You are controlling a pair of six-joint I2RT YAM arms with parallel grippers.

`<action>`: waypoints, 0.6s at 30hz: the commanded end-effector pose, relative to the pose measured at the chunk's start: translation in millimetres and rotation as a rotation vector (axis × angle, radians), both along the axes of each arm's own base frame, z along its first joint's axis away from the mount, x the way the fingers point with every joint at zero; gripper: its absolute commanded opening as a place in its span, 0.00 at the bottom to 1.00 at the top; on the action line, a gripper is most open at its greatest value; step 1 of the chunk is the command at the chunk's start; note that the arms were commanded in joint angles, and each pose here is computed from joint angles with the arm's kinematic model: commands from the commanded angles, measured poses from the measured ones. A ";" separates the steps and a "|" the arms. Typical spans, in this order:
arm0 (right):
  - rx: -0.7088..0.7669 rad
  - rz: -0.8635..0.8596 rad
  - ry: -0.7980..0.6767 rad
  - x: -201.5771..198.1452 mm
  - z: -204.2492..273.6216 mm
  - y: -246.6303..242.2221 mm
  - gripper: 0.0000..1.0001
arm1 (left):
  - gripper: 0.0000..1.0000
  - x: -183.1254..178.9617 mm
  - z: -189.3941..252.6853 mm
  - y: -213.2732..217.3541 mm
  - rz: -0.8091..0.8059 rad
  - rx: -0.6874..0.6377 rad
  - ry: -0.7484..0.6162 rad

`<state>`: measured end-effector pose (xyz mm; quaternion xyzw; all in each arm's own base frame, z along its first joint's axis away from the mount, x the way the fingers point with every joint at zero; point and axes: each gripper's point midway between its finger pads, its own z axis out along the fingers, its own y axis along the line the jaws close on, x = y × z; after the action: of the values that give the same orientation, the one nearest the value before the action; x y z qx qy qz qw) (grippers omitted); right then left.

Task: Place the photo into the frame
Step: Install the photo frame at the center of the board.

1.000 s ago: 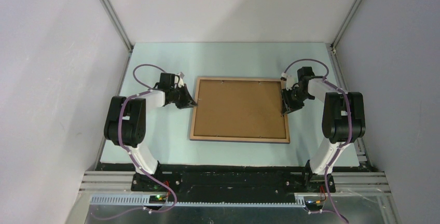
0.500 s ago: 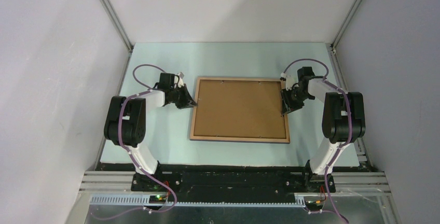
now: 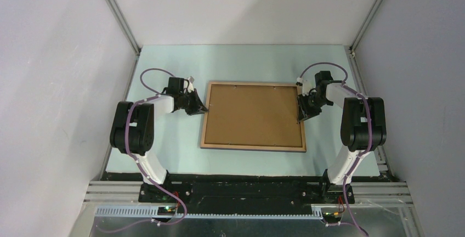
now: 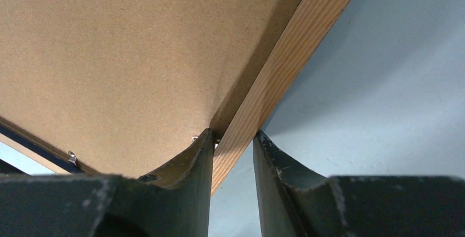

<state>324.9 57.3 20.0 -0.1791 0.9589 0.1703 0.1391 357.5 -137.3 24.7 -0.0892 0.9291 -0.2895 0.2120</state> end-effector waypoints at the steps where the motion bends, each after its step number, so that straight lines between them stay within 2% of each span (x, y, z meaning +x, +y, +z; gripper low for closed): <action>1: -0.007 0.032 0.061 -15.2 -4.2 -1.9 0.35 | 0.00 -31.7 -29.6 4.7 0.028 0.005 0.169; 5: 0.022 -0.019 0.057 -9.4 1.7 -7.8 0.45 | 0.00 -31.3 -29.6 4.7 0.029 0.003 0.169; 9: 0.052 -0.048 0.058 -3.3 5.8 -5.0 0.50 | 0.00 -31.8 -30.1 4.4 0.029 0.003 0.172; 18: 0.096 -0.088 0.092 5.1 4.8 4.4 0.51 | 0.00 -30.7 -29.0 3.7 0.027 -0.003 0.170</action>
<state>323.2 54.9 23.3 -0.1326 0.9634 0.2031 0.1143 357.2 -138.2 24.7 -0.0889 0.9278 -0.2957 0.2095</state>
